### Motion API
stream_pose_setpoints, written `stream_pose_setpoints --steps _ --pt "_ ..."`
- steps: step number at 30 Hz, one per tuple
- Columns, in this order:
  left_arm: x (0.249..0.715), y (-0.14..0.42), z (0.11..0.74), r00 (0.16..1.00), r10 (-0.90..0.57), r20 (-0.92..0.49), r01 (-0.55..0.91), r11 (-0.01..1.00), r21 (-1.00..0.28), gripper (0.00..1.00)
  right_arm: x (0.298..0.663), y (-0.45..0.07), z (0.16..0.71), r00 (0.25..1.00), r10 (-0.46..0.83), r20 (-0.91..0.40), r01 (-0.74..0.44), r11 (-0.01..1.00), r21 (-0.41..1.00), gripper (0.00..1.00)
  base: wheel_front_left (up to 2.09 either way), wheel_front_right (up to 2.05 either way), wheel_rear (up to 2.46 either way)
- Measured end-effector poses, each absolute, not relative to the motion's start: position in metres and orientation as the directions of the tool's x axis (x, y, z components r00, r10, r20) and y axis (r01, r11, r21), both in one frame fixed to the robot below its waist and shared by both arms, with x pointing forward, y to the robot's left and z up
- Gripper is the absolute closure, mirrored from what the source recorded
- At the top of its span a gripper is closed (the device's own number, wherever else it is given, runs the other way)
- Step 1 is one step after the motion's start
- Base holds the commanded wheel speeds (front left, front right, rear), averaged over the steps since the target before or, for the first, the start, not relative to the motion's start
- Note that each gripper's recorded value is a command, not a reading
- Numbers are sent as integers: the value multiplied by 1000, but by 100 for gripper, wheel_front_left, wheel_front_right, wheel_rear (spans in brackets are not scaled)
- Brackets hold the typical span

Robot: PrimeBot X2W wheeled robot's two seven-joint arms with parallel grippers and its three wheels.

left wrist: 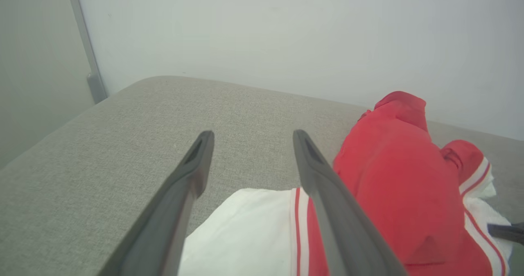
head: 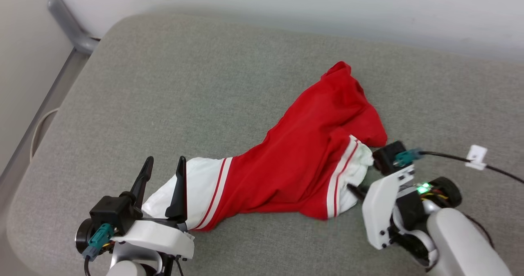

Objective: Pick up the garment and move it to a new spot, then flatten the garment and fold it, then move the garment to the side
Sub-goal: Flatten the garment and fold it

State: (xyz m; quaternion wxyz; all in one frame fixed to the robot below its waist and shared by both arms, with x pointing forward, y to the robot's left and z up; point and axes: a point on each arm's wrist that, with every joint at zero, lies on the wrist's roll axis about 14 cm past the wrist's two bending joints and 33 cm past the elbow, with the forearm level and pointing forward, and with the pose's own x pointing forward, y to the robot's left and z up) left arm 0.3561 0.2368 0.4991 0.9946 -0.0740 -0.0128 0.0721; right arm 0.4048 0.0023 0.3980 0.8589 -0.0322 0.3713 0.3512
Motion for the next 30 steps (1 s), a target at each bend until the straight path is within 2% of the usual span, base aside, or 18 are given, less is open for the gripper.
stream_pose_setpoints --steps 7,14,18,22,25,27,28,29,30 --pt "355 228 507 992 119 35 -113 983 -147 0 418 -53 437 656 479 -583 -501 855 138 100 0 0 0" --pt "360 216 511 996 76 39 -70 987 -144 0 404 -141 443 764 261 -591 -246 963 107 100 0 0 0" --pt "363 211 511 998 58 36 -52 989 -141 0 377 -181 421 744 144 -652 -84 989 122 100 0 0 0" --pt "365 211 508 998 51 26 -47 989 -137 0 344 -211 391 679 53 -732 53 991 121 100 0 0 0" --pt "365 212 504 999 53 10 -51 990 -135 0 325 -223 371 639 25 -769 123 983 134 100 0 0 0" --pt "365 214 503 998 56 6 -54 989 -135 0 322 -224 366 640 26 -768 140 979 150 100 0 0 0" --pt "364 214 502 998 57 4 -56 989 -134 0 322 -223 365 644 28 -765 144 977 157 71 0 0 0" --pt "363 215 502 998 58 1 -58 989 -133 0 322 -220 364 652 38 -757 138 976 168 21 0 0 0" --pt "363 215 501 998 59 -3 -58 989 -133 0 323 -216 364 665 51 -745 138 972 190 0 0 0 0"
